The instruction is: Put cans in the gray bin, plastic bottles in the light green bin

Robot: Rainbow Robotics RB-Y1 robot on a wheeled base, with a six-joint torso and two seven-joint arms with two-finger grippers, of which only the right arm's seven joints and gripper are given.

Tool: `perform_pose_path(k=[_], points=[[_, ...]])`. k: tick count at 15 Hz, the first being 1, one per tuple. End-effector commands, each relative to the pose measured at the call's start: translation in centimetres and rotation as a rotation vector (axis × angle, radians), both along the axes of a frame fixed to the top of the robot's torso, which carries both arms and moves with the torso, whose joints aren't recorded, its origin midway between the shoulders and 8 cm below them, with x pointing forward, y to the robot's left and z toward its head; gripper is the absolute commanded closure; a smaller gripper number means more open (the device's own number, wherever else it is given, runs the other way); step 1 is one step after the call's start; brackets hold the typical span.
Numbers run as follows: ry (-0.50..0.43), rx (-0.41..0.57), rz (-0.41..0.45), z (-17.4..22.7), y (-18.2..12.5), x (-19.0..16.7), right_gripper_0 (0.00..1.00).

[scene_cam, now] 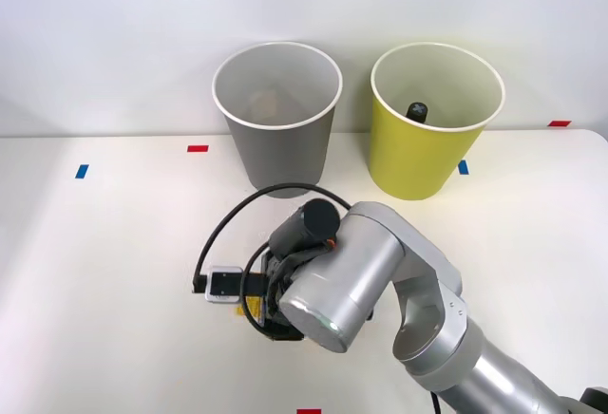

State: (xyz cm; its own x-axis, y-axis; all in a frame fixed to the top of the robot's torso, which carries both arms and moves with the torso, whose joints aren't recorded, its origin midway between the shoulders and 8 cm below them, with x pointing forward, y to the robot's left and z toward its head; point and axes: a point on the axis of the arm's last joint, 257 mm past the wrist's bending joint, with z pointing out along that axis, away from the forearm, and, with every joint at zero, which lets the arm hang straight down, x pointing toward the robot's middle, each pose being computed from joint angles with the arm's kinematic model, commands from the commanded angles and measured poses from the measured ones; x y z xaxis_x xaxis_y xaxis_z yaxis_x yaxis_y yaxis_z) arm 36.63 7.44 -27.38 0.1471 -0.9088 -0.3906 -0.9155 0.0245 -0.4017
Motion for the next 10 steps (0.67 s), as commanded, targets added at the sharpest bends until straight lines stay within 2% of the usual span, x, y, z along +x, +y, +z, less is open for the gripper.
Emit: perform_pose_path(k=[1, 5, 8, 10], points=[[-0.023, 0.119, -0.012, 3.5, 0.0, 1.1, 1.0], [-0.012, 0.286, -0.033, 8.0, -0.2, 0.8, 1.0], [0.078, 0.496, -0.092, 11.8, 0.2, -0.8, 1.0], [0.087, 0.586, -0.096, 14.0, -0.2, -1.0, 1.0]])
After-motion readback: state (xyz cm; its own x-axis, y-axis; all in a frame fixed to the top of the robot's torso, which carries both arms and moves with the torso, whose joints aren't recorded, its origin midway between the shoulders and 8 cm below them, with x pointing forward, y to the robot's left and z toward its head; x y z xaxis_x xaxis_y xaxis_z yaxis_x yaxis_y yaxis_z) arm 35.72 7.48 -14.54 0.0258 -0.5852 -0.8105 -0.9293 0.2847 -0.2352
